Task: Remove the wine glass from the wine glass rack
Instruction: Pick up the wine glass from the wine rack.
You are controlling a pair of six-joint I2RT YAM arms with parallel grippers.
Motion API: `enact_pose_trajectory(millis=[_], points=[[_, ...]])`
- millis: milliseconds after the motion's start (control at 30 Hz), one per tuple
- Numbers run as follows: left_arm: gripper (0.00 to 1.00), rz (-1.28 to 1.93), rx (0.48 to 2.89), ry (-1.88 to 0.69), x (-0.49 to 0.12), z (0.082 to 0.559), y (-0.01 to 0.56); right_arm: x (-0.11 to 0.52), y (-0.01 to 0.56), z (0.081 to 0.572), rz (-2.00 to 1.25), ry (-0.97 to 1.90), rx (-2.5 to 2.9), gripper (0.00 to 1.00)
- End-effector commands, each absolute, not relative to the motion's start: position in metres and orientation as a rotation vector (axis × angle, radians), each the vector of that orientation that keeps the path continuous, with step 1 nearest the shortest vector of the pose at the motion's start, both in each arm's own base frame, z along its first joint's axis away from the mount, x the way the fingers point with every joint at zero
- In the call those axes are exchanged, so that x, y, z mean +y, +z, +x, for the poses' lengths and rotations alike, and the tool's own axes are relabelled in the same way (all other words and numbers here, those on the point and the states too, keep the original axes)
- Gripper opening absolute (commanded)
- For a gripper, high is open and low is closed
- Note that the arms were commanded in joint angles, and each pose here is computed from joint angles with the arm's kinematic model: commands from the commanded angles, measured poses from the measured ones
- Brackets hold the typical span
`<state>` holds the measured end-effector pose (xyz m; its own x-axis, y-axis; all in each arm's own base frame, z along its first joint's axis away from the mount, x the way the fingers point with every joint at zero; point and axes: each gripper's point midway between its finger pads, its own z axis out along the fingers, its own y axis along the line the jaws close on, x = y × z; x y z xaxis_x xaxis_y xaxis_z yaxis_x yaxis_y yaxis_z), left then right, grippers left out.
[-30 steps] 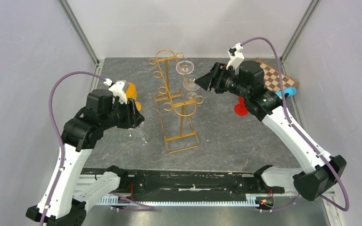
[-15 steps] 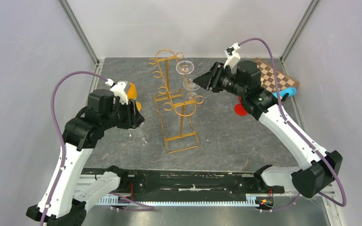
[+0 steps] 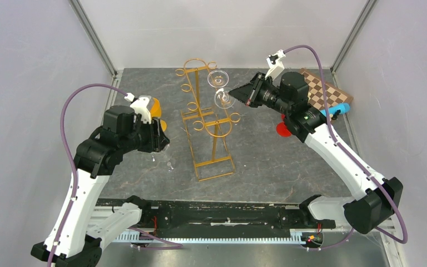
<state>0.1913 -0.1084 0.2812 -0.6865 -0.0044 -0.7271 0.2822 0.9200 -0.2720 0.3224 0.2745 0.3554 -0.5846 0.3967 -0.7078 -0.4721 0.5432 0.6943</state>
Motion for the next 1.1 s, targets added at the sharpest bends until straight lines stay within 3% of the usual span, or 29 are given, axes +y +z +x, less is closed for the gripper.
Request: enact_pose_trajectory(millis=[0, 1067], points=[[0.53, 0.216, 2.246, -0.443, -0.106, 0.197, 0.288, 0.277, 0.36, 0.323, -0.087, 1.197, 1.818, 0.02], [0.53, 0.21, 2.236, -0.419, -0.101, 0.194, 0.293, 0.257, 0.417, 0.313, 0.035, 1.332, 1.639, 0.0]])
